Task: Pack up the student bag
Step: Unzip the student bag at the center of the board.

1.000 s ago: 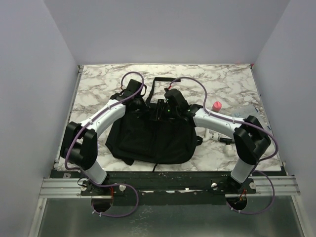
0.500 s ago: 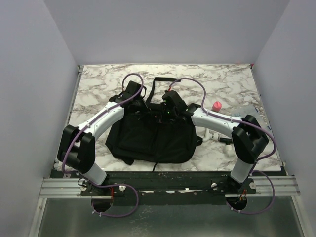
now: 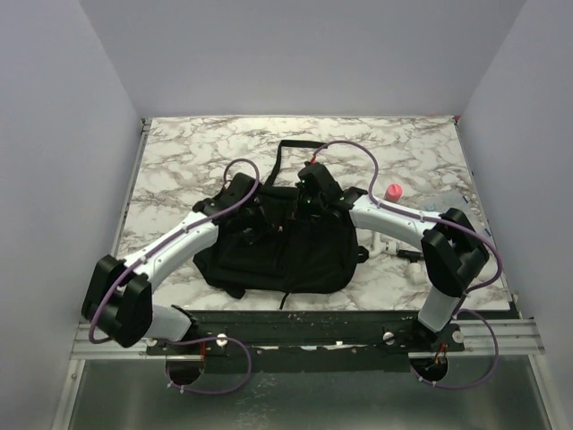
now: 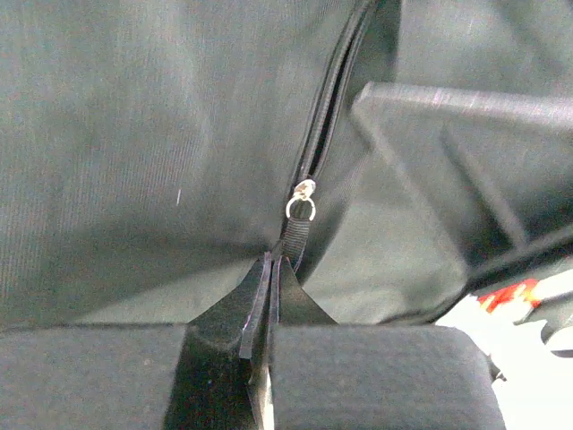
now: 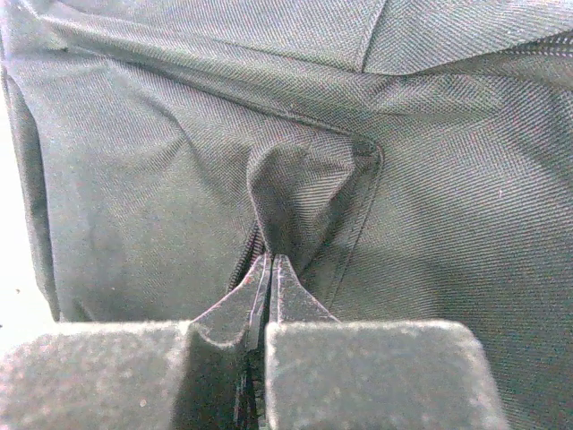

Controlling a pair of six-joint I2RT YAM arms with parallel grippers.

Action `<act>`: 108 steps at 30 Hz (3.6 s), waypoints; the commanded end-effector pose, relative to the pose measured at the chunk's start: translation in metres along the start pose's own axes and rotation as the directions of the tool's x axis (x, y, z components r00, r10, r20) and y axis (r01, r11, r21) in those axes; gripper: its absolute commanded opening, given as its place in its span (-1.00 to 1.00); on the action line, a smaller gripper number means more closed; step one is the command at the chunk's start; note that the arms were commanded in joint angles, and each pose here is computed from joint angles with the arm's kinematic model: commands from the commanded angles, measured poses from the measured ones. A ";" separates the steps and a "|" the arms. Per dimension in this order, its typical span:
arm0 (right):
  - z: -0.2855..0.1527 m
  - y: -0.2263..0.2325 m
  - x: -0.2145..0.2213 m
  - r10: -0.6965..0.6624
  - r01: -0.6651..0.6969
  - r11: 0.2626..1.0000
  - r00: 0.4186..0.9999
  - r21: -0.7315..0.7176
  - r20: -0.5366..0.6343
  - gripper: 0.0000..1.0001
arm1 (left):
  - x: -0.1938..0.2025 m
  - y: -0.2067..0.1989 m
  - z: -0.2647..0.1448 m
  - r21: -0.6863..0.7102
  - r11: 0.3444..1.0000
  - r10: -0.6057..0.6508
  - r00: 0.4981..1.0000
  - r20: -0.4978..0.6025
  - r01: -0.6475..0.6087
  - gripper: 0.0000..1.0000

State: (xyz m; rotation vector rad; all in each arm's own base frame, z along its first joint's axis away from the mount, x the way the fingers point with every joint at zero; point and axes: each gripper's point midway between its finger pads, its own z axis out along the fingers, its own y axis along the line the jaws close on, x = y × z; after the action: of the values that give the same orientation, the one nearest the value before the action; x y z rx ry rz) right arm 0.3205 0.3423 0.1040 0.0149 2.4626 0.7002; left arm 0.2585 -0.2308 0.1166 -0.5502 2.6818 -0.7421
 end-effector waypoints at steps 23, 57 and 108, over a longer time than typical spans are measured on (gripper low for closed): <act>-0.011 0.004 -0.027 -0.109 0.111 0.993 0.992 -0.036 0.059 -0.92 | 0.115 0.063 -0.022 0.127 0.988 0.114 0.968 -0.223 -0.087 -1.00; -0.046 -0.013 0.063 -0.103 0.096 0.989 0.993 -0.112 -0.057 -0.99 | 0.027 0.001 -0.044 0.024 0.918 0.392 0.915 0.096 -0.396 0.31; -0.051 -0.013 0.074 -0.049 0.035 0.986 0.995 -0.165 -0.084 -0.99 | 0.037 0.008 0.030 -0.269 0.770 0.583 0.809 -0.071 -0.579 0.73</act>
State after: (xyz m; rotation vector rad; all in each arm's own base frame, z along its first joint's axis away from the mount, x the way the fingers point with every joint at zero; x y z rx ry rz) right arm 0.2452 0.3205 0.0988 -0.1193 2.4355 0.8750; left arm 0.2473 -0.2367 0.0824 0.2597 2.6950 -0.0267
